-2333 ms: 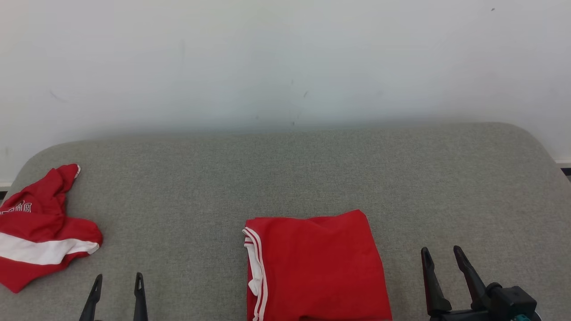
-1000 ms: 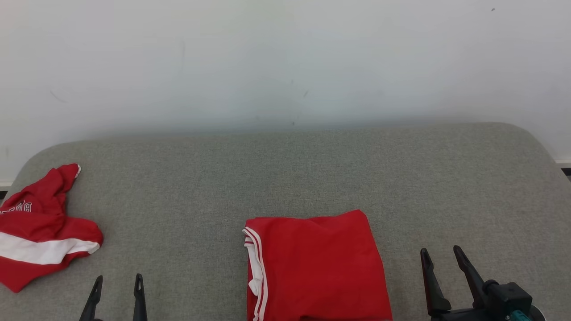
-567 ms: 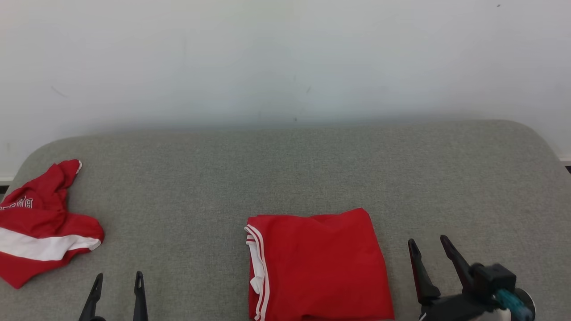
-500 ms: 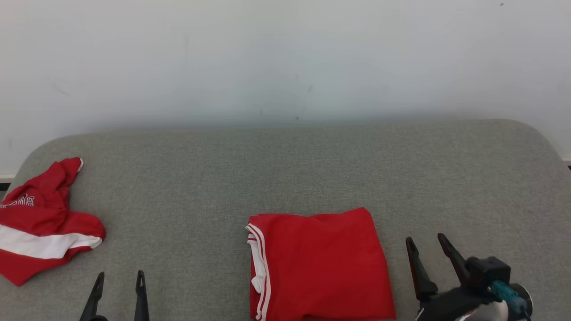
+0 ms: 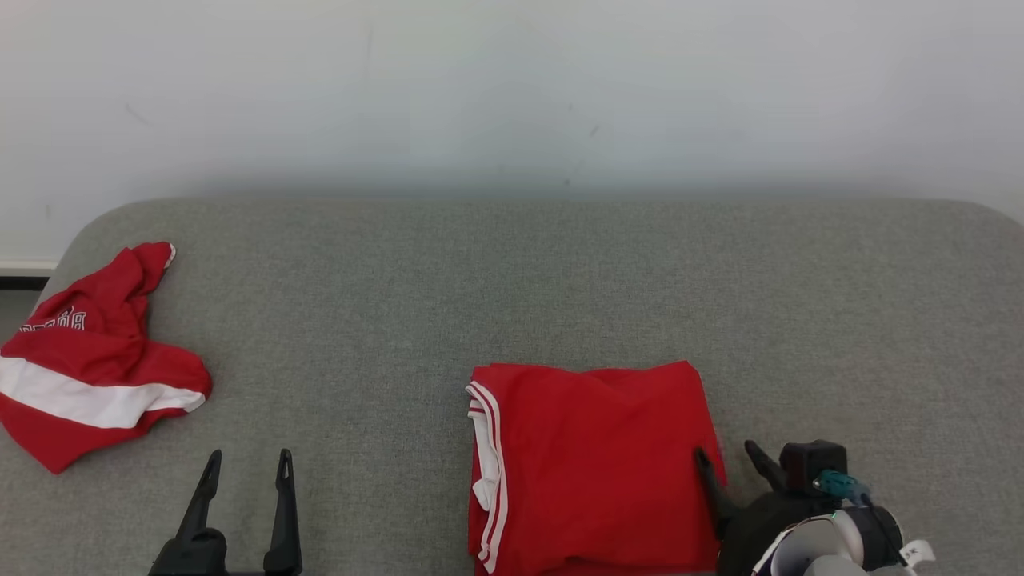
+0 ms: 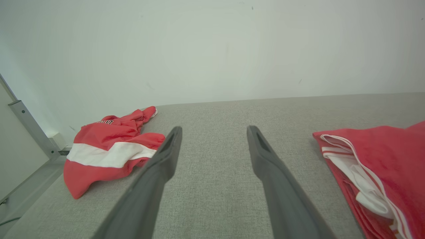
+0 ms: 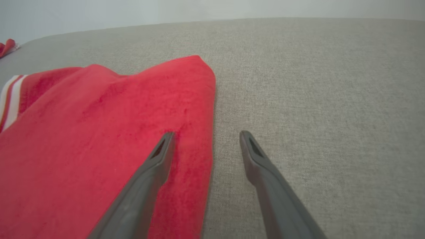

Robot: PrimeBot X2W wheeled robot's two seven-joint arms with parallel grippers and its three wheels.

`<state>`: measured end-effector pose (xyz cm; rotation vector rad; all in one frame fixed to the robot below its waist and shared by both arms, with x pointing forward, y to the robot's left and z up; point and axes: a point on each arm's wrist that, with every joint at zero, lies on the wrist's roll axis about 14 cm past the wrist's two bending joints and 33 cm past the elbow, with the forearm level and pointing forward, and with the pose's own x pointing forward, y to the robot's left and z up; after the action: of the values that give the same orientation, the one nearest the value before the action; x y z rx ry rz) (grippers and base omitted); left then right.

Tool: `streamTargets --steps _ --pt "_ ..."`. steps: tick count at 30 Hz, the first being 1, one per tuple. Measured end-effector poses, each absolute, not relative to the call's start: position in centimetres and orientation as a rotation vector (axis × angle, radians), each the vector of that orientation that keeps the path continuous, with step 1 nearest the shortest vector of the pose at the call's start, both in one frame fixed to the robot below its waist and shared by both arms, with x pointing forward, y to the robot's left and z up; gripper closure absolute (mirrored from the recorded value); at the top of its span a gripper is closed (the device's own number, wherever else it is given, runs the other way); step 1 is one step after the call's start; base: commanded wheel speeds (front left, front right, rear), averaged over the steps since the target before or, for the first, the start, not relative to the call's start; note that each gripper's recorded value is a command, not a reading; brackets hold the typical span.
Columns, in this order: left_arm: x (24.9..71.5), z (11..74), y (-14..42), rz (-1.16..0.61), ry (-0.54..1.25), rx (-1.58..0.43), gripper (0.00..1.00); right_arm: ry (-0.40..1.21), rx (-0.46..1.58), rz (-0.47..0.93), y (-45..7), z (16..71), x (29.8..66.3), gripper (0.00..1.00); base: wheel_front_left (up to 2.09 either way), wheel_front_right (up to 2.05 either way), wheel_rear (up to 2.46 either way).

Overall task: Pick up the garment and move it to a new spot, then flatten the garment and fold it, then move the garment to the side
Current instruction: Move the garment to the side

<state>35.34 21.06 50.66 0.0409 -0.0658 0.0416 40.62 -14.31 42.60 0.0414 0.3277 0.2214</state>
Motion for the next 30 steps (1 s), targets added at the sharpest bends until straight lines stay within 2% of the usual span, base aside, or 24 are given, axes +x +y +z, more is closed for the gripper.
streamTargets --steps 9,10,11,18,24,30 --pt "35.9 50.3 20.7 0.034 -0.057 0.041 0.0 0.475 0.059 0.237 -13.1 38.6 40.0 0.0 0.0 0.0 0.0" --pt "35.9 50.3 20.7 0.034 -0.058 0.041 0.0 0.474 0.073 0.238 -12.8 38.6 40.1 0.74 0.0 0.0 0.0" --pt "35.9 50.3 20.7 0.035 -0.058 0.04 0.0 0.474 0.08 0.242 -12.6 38.6 40.1 1.0 0.0 0.0 0.0" --pt "35.9 50.2 21.0 0.048 -0.057 0.031 0.0 0.427 0.067 0.258 -12.5 40.1 41.8 1.0 0.0 0.0 0.0" --pt "37.3 49.8 20.6 0.035 -0.047 0.02 0.0 0.283 0.006 0.221 -15.9 45.6 48.0 1.0 0.0 0.0 0.0" --pt "39.7 50.2 19.3 0.003 -0.069 0.01 0.0 0.23 -0.11 0.148 -21.7 48.7 52.4 1.0 0.0 0.0 0.0"
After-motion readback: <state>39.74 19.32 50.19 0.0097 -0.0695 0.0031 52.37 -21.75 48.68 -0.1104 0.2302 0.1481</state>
